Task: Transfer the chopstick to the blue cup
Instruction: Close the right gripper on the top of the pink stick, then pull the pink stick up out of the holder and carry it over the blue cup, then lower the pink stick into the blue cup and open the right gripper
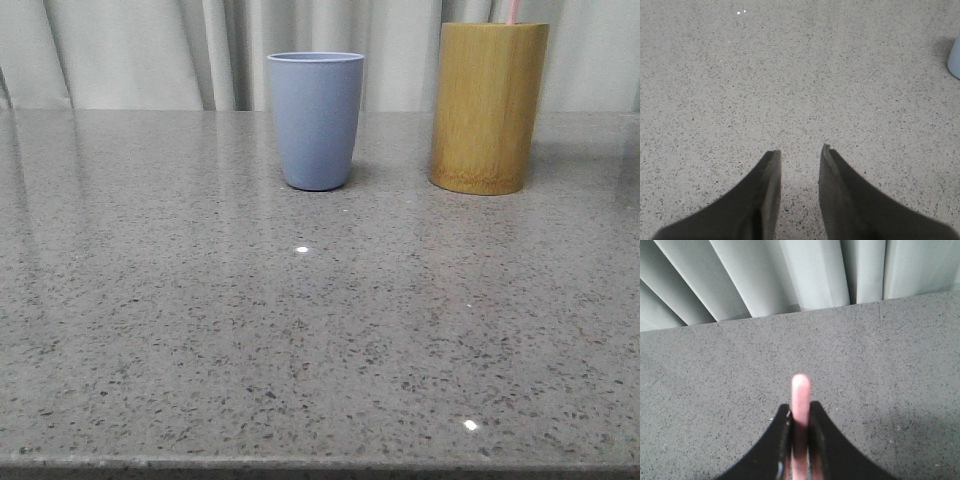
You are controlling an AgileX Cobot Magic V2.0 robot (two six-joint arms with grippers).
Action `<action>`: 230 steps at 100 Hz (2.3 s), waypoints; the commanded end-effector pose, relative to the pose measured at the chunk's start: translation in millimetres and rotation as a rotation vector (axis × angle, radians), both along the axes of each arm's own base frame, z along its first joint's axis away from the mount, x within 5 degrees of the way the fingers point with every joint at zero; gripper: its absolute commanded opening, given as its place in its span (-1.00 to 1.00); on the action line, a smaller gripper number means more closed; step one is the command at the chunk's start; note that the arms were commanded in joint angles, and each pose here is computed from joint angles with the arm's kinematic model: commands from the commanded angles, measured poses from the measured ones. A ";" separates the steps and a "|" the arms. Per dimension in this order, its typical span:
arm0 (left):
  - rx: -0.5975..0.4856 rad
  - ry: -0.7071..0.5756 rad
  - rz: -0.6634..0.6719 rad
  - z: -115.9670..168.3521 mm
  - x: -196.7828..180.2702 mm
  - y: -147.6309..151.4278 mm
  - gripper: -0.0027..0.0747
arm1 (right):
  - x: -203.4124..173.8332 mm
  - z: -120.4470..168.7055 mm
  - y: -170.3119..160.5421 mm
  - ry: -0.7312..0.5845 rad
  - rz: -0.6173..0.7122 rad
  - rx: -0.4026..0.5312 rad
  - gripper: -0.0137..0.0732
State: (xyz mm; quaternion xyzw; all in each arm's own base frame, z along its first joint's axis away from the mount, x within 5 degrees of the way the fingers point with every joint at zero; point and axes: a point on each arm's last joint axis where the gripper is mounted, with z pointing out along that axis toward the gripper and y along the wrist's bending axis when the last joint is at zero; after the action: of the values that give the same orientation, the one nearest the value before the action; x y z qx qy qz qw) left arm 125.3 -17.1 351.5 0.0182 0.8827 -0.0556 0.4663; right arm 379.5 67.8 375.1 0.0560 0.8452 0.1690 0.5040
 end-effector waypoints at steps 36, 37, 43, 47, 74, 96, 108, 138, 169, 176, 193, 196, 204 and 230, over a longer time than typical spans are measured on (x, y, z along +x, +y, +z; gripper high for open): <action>-0.016 -0.101 0.006 14.5 2.0 0.2 -0.45 | -42.5 89.2 -11.2 -0.394 -0.046 0.062 -0.76; -0.016 -0.101 0.006 14.5 2.0 0.2 -0.45 | -43.5 90.4 -11.4 -0.399 -0.047 0.063 -0.76; -0.016 -0.101 0.006 14.5 2.0 0.2 -0.45 | -52.9 101.8 -13.0 -0.449 -0.051 0.072 -0.76; -0.016 -0.101 0.006 14.5 2.0 0.2 -0.45 | -59.1 108.7 -12.9 -0.479 -0.051 0.078 -0.76; -0.016 -0.095 0.006 14.0 1.8 0.2 -0.45 | -85.8 135.1 4.4 -0.619 0.002 0.129 -0.76; -0.015 -0.093 0.006 13.8 1.7 0.2 -0.45 | -93.8 136.1 37.7 -0.638 0.105 0.172 -0.76; -0.015 -0.093 0.006 13.8 1.7 0.2 -0.45 | -94.5 134.2 54.7 -0.650 0.149 0.194 -0.76; -0.015 -0.091 0.006 13.7 1.6 0.2 -0.45 | -72.2 107.1 81.3 -0.571 0.194 0.182 -0.76; -0.015 -0.090 0.006 13.6 1.6 0.2 -0.45 | -43.6 68.5 96.4 -0.433 0.211 0.134 -0.76; -0.015 -0.090 0.006 13.6 1.6 0.2 -0.45 | -38.1 60.8 99.2 -0.410 0.213 0.126 -0.76; -0.015 -0.090 0.006 13.6 1.6 0.2 -0.45 | -29.7 47.4 103.5 -0.368 0.217 0.112 -0.76; -0.015 -0.090 0.006 13.6 1.6 0.2 -0.45 | -28.1 44.8 104.4 -0.360 0.217 0.109 -0.76; -0.015 -0.090 0.006 13.6 1.6 0.2 -0.45 | -24.0 37.9 106.5 -0.339 0.219 0.102 -0.76; -0.015 -0.090 0.006 13.6 1.6 0.2 -0.45 | -21.4 31.0 108.3 -0.305 0.226 0.091 -0.75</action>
State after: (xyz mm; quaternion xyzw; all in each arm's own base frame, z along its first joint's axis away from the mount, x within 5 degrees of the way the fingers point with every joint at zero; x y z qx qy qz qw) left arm 125.0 -17.0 351.1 0.0185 0.8840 -0.0545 0.4640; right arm 368.1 181.8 368.6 -0.0476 0.7972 0.2517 0.5466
